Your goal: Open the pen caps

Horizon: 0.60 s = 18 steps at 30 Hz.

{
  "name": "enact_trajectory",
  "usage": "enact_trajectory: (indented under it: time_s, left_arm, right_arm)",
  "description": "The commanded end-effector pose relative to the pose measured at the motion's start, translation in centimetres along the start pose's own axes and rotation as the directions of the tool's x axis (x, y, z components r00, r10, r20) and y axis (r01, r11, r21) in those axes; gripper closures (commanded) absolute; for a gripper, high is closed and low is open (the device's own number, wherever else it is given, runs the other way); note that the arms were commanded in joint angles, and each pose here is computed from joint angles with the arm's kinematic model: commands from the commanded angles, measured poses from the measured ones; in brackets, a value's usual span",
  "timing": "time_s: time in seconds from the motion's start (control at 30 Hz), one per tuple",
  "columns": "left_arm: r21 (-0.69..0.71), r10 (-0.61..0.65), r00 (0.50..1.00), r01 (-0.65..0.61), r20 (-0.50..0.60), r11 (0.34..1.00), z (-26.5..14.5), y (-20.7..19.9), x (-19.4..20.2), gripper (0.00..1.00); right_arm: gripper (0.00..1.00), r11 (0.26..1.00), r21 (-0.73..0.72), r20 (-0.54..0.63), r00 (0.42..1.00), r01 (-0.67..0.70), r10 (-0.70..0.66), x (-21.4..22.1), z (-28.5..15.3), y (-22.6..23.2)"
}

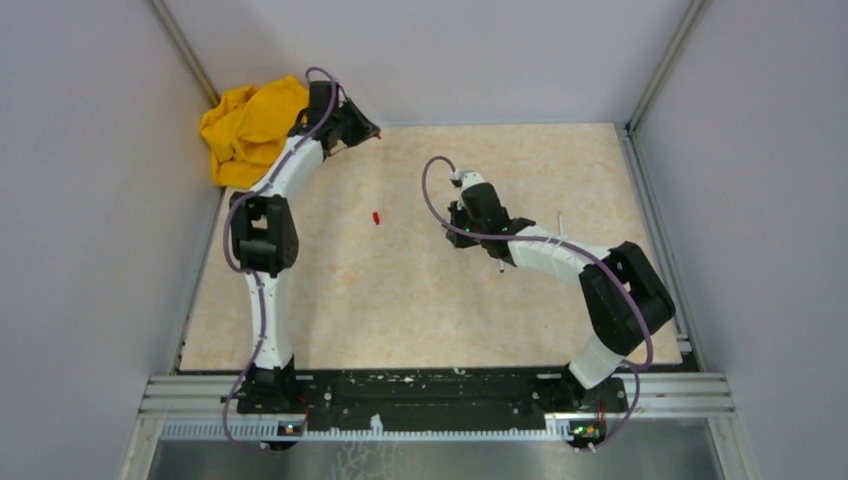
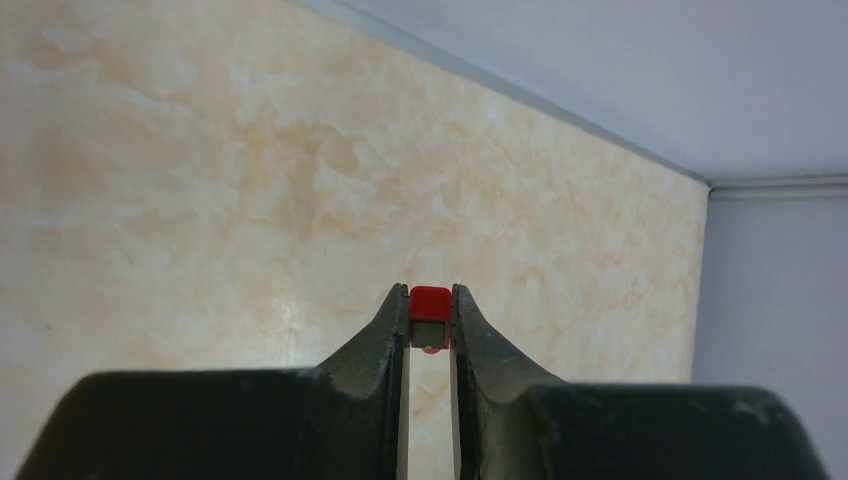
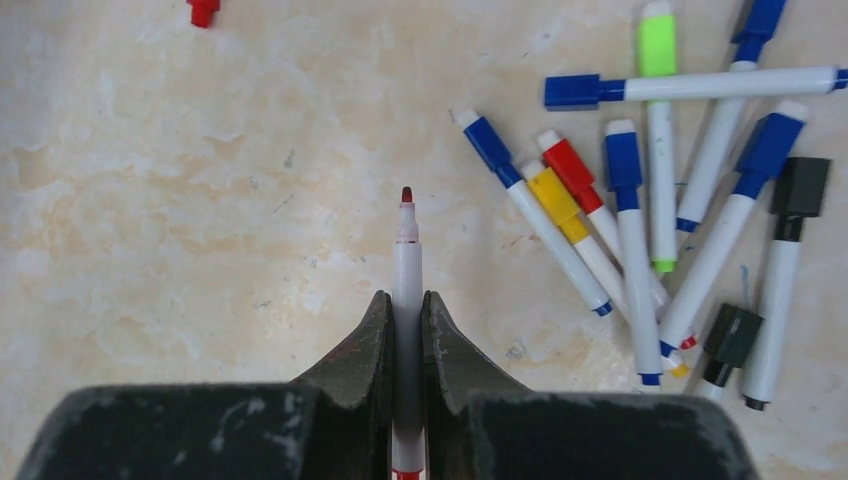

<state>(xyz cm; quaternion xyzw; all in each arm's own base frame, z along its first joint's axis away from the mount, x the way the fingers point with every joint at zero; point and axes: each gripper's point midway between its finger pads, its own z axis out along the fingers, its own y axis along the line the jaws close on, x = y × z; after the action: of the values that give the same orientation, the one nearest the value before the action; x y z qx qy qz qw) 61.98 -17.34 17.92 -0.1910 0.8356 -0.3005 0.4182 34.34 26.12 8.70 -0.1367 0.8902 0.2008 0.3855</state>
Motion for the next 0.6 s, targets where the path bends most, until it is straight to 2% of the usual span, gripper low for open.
enact_trajectory:
  time_s: [0.0, 0.13, 0.23, 0.4, 0.57]
  left_arm:
    - [-0.071, 0.088, 0.996, -0.088, -0.003, 0.994, -2.7, -0.9, 1.4, 1.00]
    - [-0.201, 0.173, 0.983, -0.182, -0.064, 0.962, -3.5, 1.1, 5.2, 1.00]
    - [-0.249, 0.223, 0.968, -0.245, -0.111, 0.937, -3.9, 2.0, 7.6, 1.00]
    - [-0.312, 0.287, 0.943, -0.327, -0.169, 0.892, -4.3, 2.4, 10.3, 1.00]
    - [-0.361, 0.293, 0.930, -0.358, -0.224, 0.861, -5.4, 3.9, 12.1, 1.00]
  right_arm:
    - [1.00, 0.994, 0.112, 0.140, 0.990, 0.016, -0.032, -6.5, -2.5, -1.6]
    - [1.00, 0.972, 0.231, 0.146, 0.989, -0.037, 0.003, -7.7, -3.2, -6.5]
    - [1.00, 0.952, 0.303, 0.141, 0.990, -0.047, 0.003, -8.0, -3.9, -9.0]
    - [1.00, 0.912, 0.409, 0.113, 0.994, -0.045, -0.001, -7.6, -4.7, -12.3]
    - [1.00, 0.895, 0.443, 0.085, 0.996, -0.051, 0.015, -6.6, -4.3, -13.9]
